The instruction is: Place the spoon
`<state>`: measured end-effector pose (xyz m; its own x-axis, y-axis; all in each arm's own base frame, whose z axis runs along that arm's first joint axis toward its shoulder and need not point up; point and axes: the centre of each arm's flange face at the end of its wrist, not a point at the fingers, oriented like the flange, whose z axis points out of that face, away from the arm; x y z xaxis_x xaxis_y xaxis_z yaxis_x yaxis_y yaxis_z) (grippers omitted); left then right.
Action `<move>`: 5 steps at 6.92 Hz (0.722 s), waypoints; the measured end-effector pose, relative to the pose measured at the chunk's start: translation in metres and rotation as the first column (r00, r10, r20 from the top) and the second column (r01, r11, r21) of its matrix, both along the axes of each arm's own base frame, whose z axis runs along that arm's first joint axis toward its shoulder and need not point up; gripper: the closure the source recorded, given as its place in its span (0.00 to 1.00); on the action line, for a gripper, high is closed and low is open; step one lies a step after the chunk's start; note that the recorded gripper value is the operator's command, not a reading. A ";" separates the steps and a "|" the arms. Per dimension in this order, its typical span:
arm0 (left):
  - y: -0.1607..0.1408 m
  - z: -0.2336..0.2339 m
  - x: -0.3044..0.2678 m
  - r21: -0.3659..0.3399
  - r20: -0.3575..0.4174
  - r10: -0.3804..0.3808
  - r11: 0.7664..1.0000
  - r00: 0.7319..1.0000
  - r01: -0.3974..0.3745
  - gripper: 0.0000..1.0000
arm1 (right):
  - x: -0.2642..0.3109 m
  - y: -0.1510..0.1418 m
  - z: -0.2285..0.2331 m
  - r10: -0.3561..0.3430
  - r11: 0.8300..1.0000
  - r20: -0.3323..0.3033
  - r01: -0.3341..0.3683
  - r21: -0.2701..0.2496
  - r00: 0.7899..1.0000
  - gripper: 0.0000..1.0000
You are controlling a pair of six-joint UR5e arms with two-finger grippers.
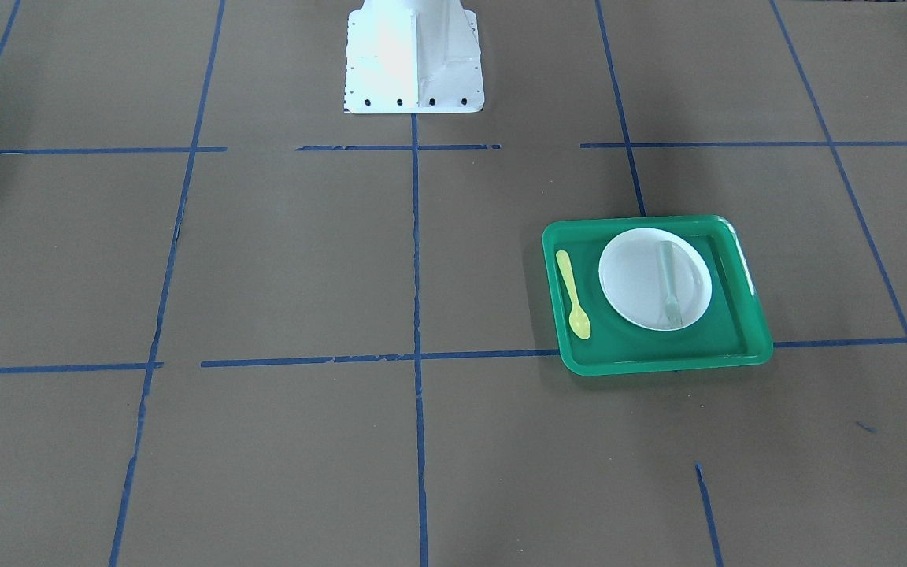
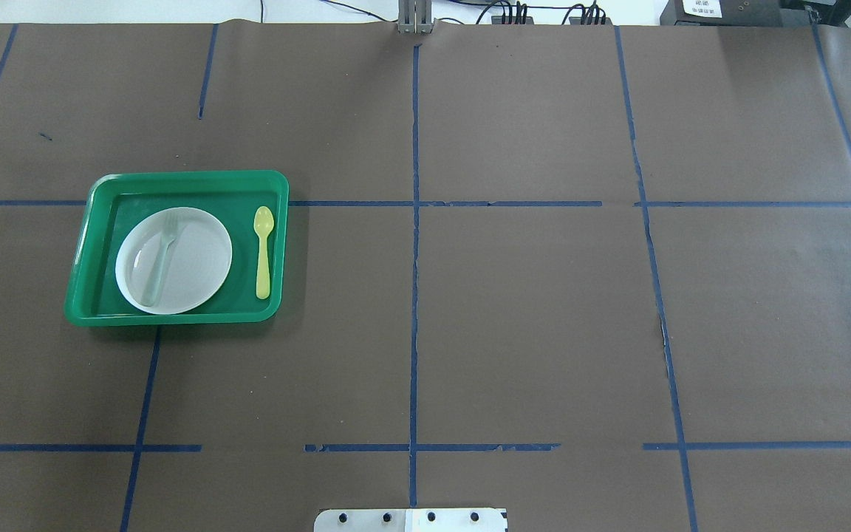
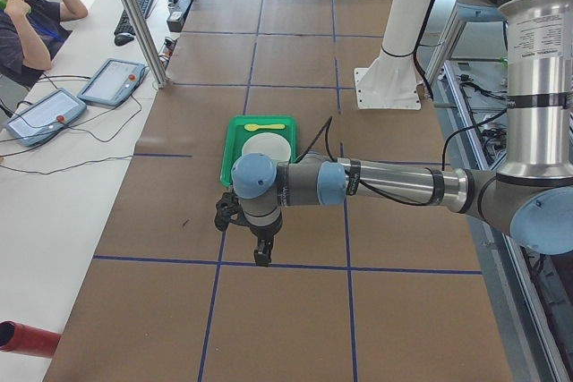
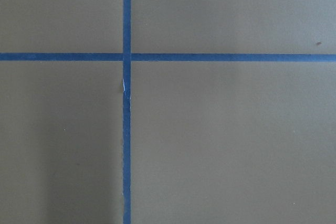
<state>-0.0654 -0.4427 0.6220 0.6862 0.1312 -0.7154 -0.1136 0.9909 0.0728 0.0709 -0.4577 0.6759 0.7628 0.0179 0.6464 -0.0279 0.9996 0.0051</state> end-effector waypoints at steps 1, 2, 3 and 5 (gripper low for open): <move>-0.003 -0.003 -0.001 0.007 0.000 -0.001 1.000 1.000 0.001 0.00 | 0.000 0.000 0.000 0.000 1.000 0.000 0.000 0.000 1.000 0.00; -0.005 -0.005 -0.001 0.013 0.000 -0.002 1.000 1.000 0.002 0.00 | 0.000 0.000 0.000 0.000 1.000 0.000 0.000 -0.001 1.000 0.00; -0.006 -0.005 -0.001 0.015 -0.001 -0.003 1.000 1.000 0.003 0.00 | 0.000 0.000 0.000 0.000 1.000 0.000 0.000 0.000 1.000 0.00; -0.006 -0.006 -0.002 0.016 -0.001 -0.004 1.000 1.000 0.004 0.00 | 0.000 0.000 0.000 0.000 1.000 0.000 0.000 0.000 1.000 0.00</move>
